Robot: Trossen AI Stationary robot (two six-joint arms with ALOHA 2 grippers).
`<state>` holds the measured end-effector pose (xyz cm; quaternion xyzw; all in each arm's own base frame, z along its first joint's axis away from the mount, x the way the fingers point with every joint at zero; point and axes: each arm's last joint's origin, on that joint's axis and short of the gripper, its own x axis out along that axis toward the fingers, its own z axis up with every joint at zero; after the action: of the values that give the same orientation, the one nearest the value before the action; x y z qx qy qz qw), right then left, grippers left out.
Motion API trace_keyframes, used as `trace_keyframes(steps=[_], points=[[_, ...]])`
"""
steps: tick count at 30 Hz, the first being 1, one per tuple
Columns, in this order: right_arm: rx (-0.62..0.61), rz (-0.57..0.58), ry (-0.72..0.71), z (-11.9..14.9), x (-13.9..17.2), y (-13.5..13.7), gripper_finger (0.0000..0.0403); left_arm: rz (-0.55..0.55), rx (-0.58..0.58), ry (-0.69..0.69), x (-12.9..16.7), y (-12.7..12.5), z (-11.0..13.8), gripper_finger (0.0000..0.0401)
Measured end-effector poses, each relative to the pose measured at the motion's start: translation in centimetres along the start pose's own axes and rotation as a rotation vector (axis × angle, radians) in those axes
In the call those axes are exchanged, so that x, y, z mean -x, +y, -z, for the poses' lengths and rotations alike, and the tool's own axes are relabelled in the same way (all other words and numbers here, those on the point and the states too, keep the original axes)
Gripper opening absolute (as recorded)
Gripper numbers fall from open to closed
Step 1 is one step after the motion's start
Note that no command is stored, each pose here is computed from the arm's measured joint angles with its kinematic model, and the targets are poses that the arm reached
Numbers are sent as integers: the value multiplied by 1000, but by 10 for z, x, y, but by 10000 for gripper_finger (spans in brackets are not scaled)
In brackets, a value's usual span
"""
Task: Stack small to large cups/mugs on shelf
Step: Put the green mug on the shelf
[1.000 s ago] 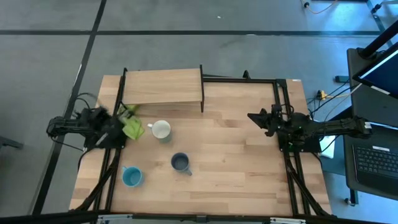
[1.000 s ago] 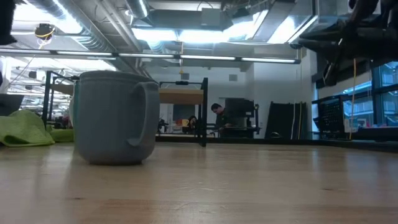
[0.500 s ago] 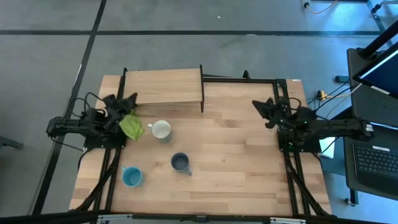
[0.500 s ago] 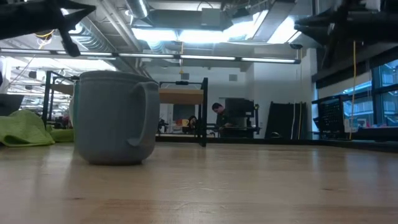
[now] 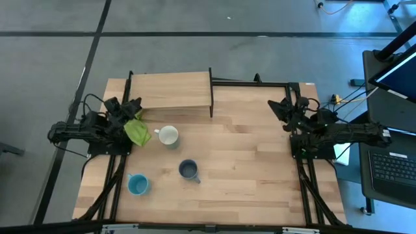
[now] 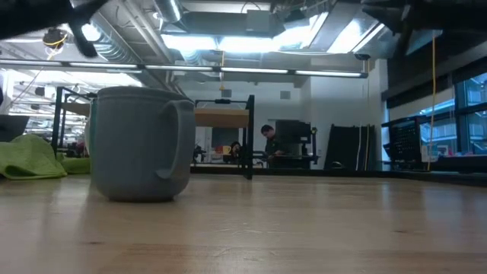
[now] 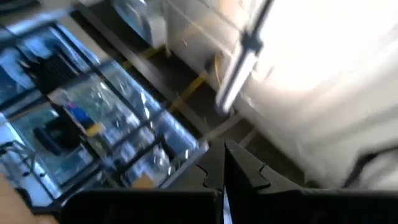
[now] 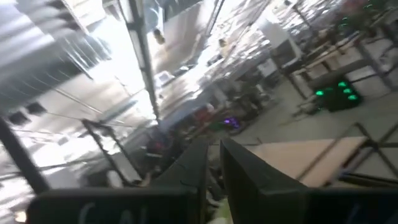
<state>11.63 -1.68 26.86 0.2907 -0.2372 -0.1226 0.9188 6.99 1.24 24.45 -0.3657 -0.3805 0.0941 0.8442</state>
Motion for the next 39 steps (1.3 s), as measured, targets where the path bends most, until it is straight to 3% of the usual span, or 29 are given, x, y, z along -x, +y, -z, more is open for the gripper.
trace_keyframes(steps=[5, 9, 11, 14, 18, 23, 26, 31, 39], points=[[-17, -67, 77, 0, -5, 3, 47, -147, -233, 334, -24, -35, -24, 0], [0, -24, 131, -3, -14, 6, 47, -126, -341, 575, -50, -72, -44, 0], [18, 16, 168, -7, -21, 9, 47, -176, -391, 719, -65, -84, -46, 0], [60, 90, 238, -13, -30, 12, 47, -342, -477, 1018, -78, -84, -32, 0], [127, 168, 274, -28, -42, 21, 47, -461, -545, 1356, -97, -81, -9, 0], [164, 257, 317, -46, -48, 29, 47, -377, -784, 1680, -106, -78, 20, 0], [169, 296, 321, -49, -48, 30, 47, -382, -844, 1736, -108, -78, 31, 0], [148, 308, 320, -47, -48, 28, 47, -424, -822, 1735, -110, -76, 39, 0], [118, 316, 334, -38, -53, 24, 47, -292, -749, 1732, -117, -82, 56, 0]])
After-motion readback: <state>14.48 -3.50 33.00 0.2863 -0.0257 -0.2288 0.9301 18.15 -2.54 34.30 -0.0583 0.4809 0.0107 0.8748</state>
